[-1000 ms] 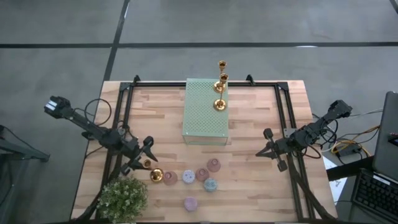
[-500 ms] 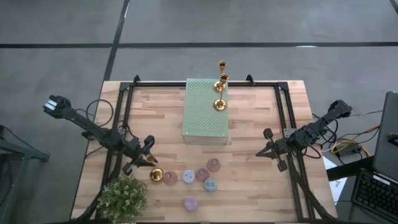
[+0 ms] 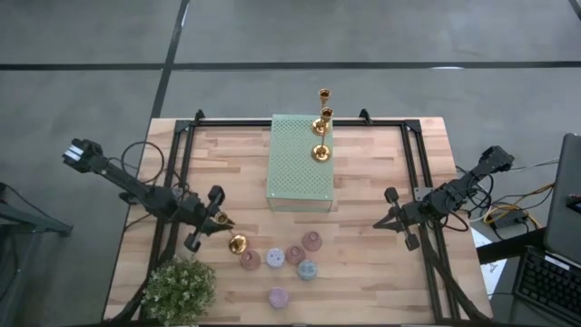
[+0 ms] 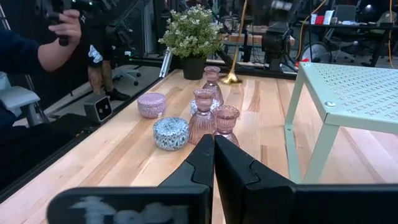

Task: Pick & Place candle stick holders
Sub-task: Put the gold candle holder on the shelf aligned with other gold candle holders

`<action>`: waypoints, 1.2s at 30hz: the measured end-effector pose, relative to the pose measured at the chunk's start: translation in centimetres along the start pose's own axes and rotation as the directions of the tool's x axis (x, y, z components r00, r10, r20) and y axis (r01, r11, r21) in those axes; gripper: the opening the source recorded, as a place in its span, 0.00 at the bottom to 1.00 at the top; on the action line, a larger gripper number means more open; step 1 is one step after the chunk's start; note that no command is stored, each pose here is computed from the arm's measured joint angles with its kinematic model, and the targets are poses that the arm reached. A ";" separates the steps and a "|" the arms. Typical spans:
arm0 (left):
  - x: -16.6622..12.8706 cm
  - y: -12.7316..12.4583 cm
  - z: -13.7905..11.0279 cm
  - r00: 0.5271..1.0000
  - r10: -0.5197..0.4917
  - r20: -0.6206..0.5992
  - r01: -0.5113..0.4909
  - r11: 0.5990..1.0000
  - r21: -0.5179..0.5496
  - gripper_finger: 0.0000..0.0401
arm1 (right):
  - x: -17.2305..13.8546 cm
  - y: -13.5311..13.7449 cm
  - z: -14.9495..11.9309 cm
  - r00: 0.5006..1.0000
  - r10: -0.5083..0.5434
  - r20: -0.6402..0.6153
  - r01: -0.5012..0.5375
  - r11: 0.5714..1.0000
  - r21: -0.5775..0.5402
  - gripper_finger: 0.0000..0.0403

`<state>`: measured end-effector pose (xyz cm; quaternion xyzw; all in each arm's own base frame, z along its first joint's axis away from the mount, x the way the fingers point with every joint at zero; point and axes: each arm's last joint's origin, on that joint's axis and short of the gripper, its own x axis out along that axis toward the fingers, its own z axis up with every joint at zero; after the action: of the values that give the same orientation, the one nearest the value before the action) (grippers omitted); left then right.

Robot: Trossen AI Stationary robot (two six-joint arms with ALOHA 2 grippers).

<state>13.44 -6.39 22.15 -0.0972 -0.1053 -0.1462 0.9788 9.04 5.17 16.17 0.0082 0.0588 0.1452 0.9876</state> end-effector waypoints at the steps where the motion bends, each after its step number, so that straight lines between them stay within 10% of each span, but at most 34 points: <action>1: 0.2 -0.1 0.6 1.000 0.017 0.014 -0.017 1.000 0.022 0.11 | 0.0 0.0 0.0 1.000 0.000 0.000 0.000 1.000 0.000 0.02; 10: 2.3 -0.1 5.9 0.939 0.330 0.100 -0.337 0.939 0.070 0.09 | 0.0 0.0 0.0 1.000 0.000 0.000 0.000 1.000 0.000 0.02; 36: 18.7 8.1 8.9 0.880 0.474 0.029 -0.473 0.869 0.144 0.09 | 0.0 0.0 0.0 1.000 0.000 -0.004 0.000 1.000 -0.001 0.02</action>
<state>31.84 -1.83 33.77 -0.0471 -0.0853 0.1057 0.9896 9.06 5.19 16.15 0.0074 0.0605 0.1453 0.9875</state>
